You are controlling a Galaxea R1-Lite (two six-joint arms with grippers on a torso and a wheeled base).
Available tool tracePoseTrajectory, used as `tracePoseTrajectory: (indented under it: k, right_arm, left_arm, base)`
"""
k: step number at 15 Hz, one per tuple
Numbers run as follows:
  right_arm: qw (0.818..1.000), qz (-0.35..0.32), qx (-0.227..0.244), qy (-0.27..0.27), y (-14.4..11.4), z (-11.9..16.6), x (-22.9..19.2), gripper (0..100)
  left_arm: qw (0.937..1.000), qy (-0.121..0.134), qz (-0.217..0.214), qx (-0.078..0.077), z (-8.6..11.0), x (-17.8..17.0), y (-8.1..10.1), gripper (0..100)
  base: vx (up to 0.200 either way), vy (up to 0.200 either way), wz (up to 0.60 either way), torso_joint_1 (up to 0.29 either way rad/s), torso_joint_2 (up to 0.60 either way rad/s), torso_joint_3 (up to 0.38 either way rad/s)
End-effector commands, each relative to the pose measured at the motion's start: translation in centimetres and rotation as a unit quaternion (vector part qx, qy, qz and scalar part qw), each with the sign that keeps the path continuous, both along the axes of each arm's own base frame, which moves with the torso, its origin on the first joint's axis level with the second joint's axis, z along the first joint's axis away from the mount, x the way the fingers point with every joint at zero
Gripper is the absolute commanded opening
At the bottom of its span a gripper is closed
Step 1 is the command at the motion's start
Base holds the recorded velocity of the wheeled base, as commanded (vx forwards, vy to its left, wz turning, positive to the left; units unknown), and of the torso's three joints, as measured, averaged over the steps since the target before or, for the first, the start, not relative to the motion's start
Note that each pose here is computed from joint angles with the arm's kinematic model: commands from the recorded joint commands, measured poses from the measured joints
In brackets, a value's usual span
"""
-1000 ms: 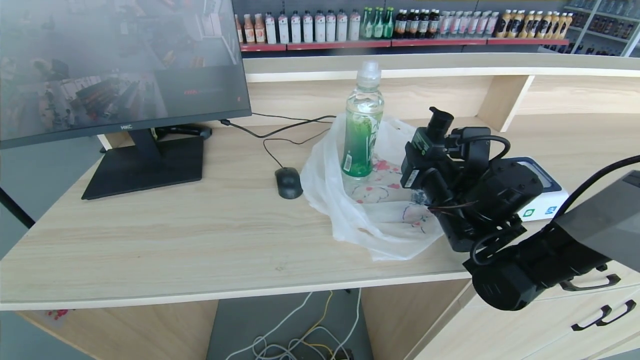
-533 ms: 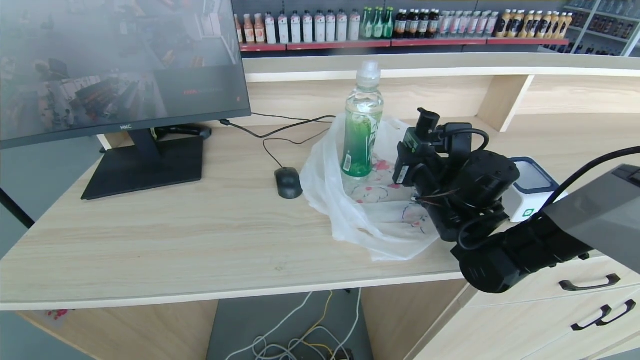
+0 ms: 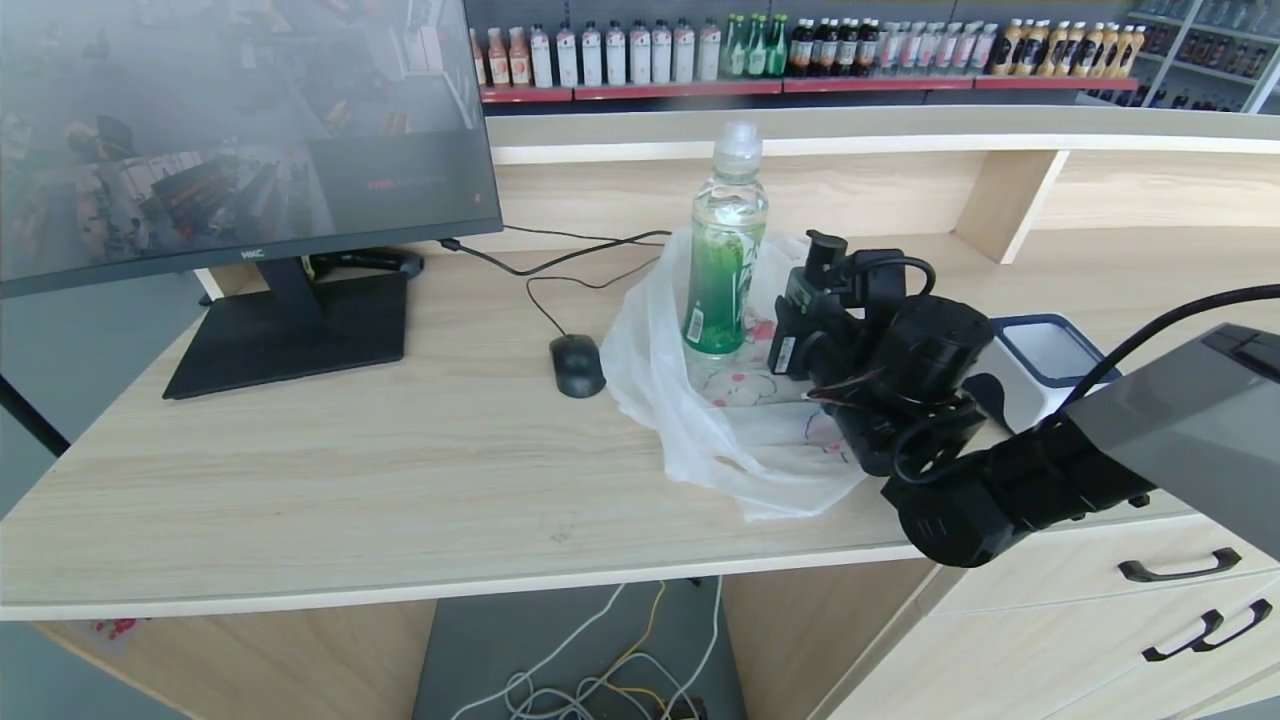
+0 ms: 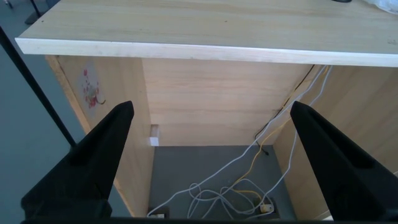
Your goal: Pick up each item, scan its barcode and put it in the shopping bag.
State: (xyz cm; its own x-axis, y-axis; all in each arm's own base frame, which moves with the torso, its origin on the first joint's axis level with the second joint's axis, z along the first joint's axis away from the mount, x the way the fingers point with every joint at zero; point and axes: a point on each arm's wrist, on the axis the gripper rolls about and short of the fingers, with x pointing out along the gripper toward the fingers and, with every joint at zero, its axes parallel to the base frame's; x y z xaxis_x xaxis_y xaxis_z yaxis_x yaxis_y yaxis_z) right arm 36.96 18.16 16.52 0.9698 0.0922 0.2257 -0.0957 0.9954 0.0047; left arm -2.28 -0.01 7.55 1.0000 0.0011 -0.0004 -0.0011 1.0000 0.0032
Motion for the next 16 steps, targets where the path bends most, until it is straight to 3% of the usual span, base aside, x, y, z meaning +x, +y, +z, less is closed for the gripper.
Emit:
tracePoseTrajectory:
  k: [1, 16]
  right_arm:
    - [1.000, 0.003, -0.001, 0.001, 0.2, -0.2, 0.0, 0]
    - [0.999, 0.008, -0.018, 0.037, 0.5, -2.4, -0.6, 0]
  left_arm:
    - [1.0000, 0.000, 0.000, 0.000, 0.0, 0.0, 0.0, 100]
    - [1.0000, 0.000, 0.000, 0.000, 0.0, 0.0, 0.0, 100]
  base:
    - [0.000, 0.000, 0.00, 0.000, 0.00, 0.000]
    - [0.000, 0.000, 0.00, 0.000, 0.00, 0.000]
